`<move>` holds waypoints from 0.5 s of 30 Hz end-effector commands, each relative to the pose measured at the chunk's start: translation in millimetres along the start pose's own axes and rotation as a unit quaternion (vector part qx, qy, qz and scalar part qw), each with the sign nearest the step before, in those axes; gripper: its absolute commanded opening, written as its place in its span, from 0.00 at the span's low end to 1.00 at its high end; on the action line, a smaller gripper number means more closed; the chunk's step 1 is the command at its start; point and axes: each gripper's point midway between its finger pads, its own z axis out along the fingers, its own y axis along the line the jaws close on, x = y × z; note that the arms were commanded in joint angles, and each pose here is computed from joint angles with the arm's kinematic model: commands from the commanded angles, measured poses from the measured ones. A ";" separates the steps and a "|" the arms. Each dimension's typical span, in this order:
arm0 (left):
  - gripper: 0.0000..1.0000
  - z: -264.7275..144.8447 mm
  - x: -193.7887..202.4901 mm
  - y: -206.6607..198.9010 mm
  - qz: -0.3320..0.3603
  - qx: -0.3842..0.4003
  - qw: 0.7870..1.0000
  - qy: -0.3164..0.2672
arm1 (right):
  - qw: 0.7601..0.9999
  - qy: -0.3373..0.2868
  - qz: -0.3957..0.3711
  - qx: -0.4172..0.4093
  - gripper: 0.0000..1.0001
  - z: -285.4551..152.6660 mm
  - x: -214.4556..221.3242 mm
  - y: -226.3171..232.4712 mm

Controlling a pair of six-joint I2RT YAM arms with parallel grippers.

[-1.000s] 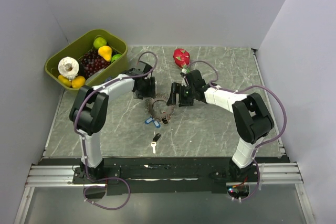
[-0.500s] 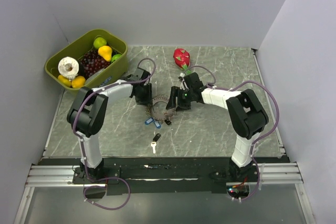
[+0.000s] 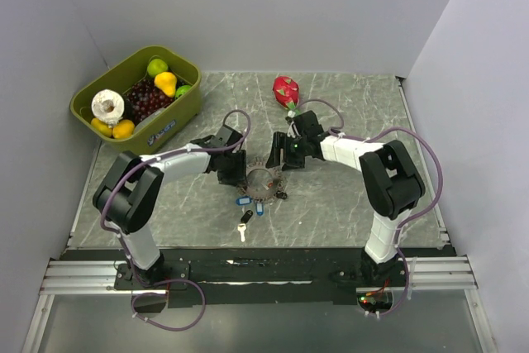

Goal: Put the keys on the keyring

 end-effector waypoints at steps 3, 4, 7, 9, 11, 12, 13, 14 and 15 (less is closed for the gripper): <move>0.56 -30.9 -26.9 -5.4 -0.005 -0.012 0.999 -0.052 | 0.998 -0.053 -0.037 0.001 0.73 -26.0 -33.6 17.0; 0.59 -35.8 -34.7 -8.5 -0.005 -0.008 0.998 -0.063 | 0.998 -0.055 -0.039 0.007 0.73 -27.1 -33.9 15.0; 0.63 -48.7 -49.5 -13.1 -0.005 0.005 0.996 -0.086 | 0.997 -0.057 -0.048 0.019 0.73 -29.7 -36.1 12.0; 0.64 -54.9 -57.3 -11.6 -0.010 0.013 0.995 -0.096 | 0.996 -0.062 -0.052 0.029 0.72 -30.2 -40.0 9.6; 0.64 -58.6 -62.6 -9.8 -0.022 0.032 0.994 -0.100 | 0.996 -0.058 -0.054 0.036 0.71 -29.3 -40.1 7.3; 0.65 -60.1 -64.4 -8.7 -0.028 0.040 0.994 -0.101 | 0.996 -0.060 -0.056 0.038 0.71 -30.2 -43.0 7.4; 0.65 -59.1 -62.1 -11.2 -0.030 0.060 0.993 -0.097 | 0.996 -0.057 -0.058 0.042 0.70 -29.2 -41.8 5.9; 0.65 -61.7 -65.5 -6.5 -0.041 0.066 0.992 -0.101 | 0.996 -0.055 -0.057 0.043 0.68 -28.3 -41.4 5.2; 0.65 -60.7 -62.2 -5.2 -0.044 0.075 0.992 -0.096 | 0.996 -0.055 -0.058 0.045 0.66 -28.3 -42.0 4.6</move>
